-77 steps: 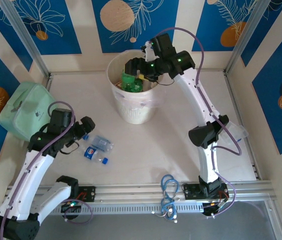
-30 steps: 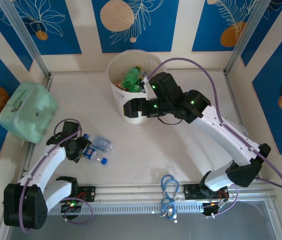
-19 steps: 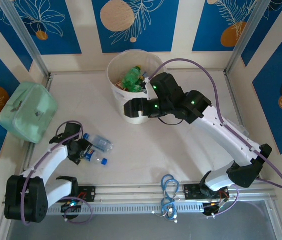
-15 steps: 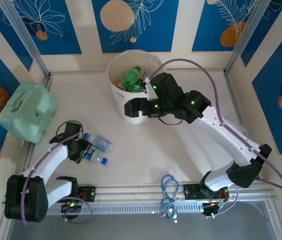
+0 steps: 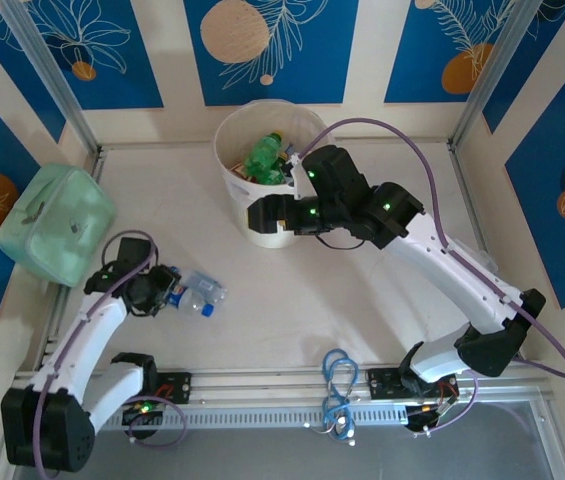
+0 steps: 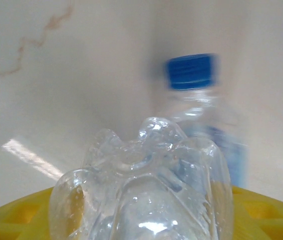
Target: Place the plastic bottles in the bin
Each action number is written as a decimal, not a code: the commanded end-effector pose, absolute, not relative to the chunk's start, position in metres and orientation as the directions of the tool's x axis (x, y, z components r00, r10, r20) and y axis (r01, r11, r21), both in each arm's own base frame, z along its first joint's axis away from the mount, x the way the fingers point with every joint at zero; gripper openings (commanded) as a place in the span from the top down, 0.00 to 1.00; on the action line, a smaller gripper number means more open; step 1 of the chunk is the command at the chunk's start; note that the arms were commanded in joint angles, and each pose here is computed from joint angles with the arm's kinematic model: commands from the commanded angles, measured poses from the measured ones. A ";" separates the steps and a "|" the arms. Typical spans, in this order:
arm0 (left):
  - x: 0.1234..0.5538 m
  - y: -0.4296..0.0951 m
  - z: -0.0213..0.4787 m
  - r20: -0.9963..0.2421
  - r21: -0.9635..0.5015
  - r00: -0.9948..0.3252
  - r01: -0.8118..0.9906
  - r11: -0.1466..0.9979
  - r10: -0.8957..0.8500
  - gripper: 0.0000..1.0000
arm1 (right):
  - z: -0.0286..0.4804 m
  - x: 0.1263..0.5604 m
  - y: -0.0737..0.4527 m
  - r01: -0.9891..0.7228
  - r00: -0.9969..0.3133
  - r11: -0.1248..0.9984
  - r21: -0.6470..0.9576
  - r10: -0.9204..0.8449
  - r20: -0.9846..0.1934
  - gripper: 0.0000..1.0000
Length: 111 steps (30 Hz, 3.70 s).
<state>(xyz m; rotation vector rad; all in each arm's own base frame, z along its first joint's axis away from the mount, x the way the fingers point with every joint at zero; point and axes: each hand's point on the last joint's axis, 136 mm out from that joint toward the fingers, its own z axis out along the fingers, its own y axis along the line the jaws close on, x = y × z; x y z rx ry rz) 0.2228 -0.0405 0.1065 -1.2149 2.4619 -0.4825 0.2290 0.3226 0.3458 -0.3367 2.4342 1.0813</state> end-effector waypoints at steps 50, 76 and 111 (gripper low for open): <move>0.307 -0.176 0.417 -0.266 -0.929 -0.724 0.368 -0.030 -0.636 0.62 | 0.409 0.222 0.351 -0.395 -0.910 0.283 0.874 0.011 -0.414 0.34; 0.310 -0.183 0.404 -0.261 -0.940 -0.735 0.342 -0.010 -0.625 0.50 | 0.413 0.228 0.361 -0.420 -0.898 0.307 0.854 -0.002 -0.440 0.65; 0.289 -0.112 0.295 -0.454 -0.780 -0.619 -0.072 0.621 -0.642 0.00 | 0.364 0.379 0.221 -0.097 -0.759 0.900 0.425 0.209 -0.617 0.26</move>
